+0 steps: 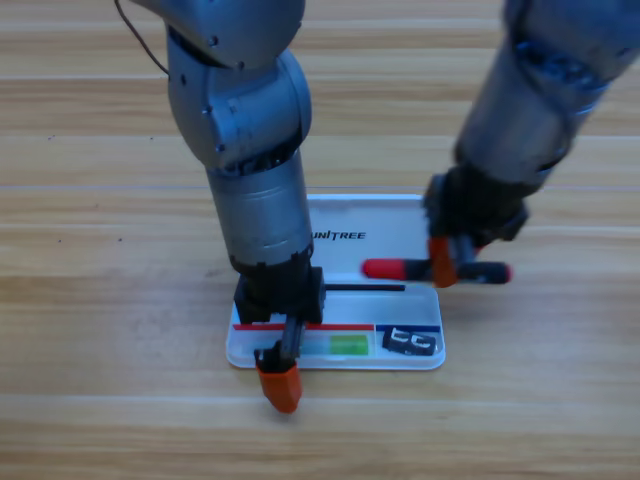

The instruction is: Clean up eraser and pencils

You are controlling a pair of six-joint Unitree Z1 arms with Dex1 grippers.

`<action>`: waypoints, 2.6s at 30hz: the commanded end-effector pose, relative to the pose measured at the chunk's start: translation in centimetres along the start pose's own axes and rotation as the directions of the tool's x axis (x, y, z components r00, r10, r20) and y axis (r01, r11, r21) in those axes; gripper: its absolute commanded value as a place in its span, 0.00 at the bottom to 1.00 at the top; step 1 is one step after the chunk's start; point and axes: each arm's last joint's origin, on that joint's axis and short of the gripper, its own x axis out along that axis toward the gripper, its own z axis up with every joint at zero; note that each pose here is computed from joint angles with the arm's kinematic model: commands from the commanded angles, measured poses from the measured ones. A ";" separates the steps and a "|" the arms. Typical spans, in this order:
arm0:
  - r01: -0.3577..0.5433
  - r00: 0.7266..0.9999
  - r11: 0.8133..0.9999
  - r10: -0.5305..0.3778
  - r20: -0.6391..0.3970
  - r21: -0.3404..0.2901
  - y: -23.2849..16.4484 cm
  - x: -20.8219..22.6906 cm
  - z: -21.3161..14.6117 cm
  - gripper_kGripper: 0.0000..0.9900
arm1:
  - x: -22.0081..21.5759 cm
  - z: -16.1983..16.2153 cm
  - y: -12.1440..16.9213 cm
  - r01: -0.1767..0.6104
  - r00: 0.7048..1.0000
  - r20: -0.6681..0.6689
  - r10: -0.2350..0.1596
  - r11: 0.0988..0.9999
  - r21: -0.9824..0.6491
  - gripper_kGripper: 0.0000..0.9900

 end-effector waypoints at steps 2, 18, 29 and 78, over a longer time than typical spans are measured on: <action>-0.046 0.998 0.998 0.047 0.029 -0.036 0.7 -2.2 -1.1 1.00 | 5.0 3.7 0.9 -0.085 0.995 -0.047 0.082 0.995 -0.045 0.00; -0.252 0.928 0.951 0.290 0.236 -0.178 -5.1 -20.2 -9.3 1.00 | 7.1 5.4 0.2 -0.068 0.995 -0.078 0.065 0.997 -0.033 0.00; -0.221 0.902 0.897 0.337 0.270 -0.382 -2.7 -21.2 -22.8 1.00 | 9.3 6.2 -1.0 -0.051 0.994 -0.096 0.048 0.998 -0.025 0.00; -0.037 0.843 0.957 0.185 0.506 -0.289 13.1 -13.4 -19.9 0.64 | -15.4 -4.9 12.3 -0.049 0.816 0.578 0.010 0.997 0.052 0.91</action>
